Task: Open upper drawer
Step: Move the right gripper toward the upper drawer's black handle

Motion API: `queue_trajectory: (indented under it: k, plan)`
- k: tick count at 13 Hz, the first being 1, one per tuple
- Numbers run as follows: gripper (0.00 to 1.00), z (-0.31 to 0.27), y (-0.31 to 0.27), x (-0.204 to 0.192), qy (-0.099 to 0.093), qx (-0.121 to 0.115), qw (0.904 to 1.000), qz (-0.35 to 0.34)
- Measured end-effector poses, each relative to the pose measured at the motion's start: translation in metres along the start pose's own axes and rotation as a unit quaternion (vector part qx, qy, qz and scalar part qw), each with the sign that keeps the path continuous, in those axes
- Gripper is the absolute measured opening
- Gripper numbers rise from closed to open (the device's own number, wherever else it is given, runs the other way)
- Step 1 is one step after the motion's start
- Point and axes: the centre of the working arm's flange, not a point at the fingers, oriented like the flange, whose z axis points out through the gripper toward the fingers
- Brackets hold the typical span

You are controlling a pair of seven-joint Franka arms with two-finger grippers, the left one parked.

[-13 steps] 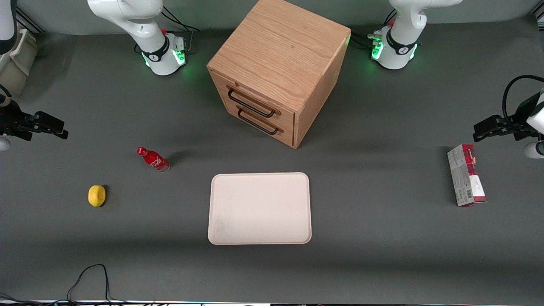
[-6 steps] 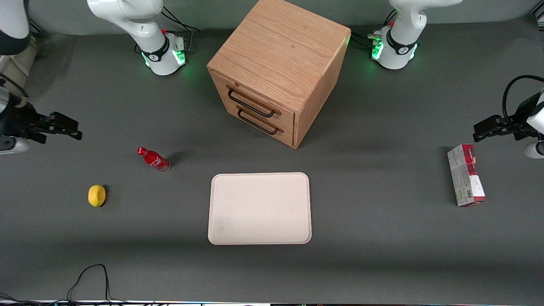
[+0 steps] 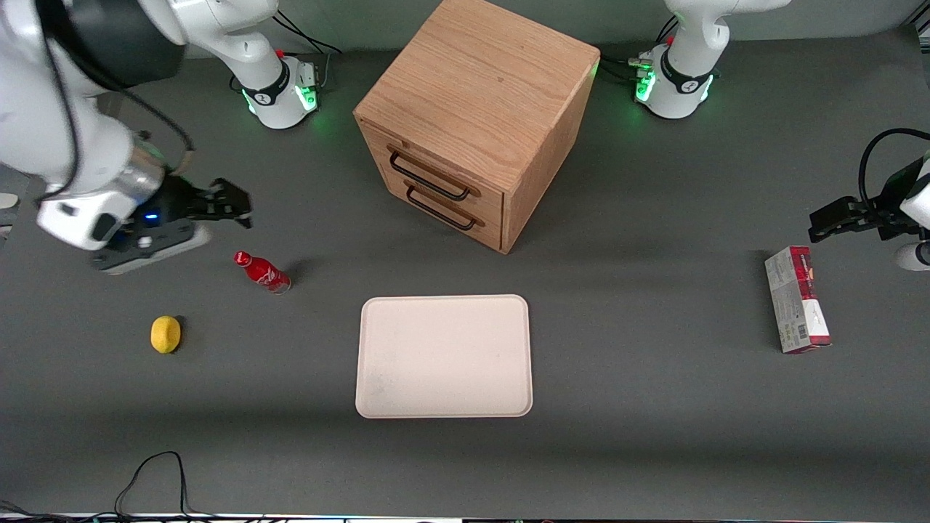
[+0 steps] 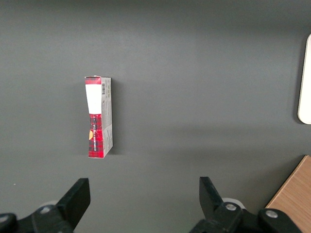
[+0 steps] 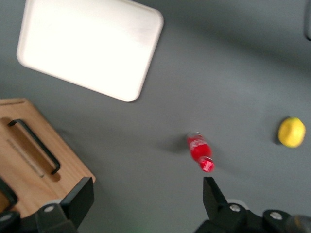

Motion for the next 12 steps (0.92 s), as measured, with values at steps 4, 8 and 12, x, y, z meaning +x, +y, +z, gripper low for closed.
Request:
queue_trajectory:
  k: [4,8,12]
  plan:
    - [1.00,0.025,-0.105,0.012,-0.012,-0.004,0.9963,-0.086]
    - [1.00,0.053,-0.198,0.003,-0.032,-0.010,0.9860,-0.163]
    - [1.00,0.063,-0.222,-0.001,-0.035,-0.009,0.9674,-0.251]
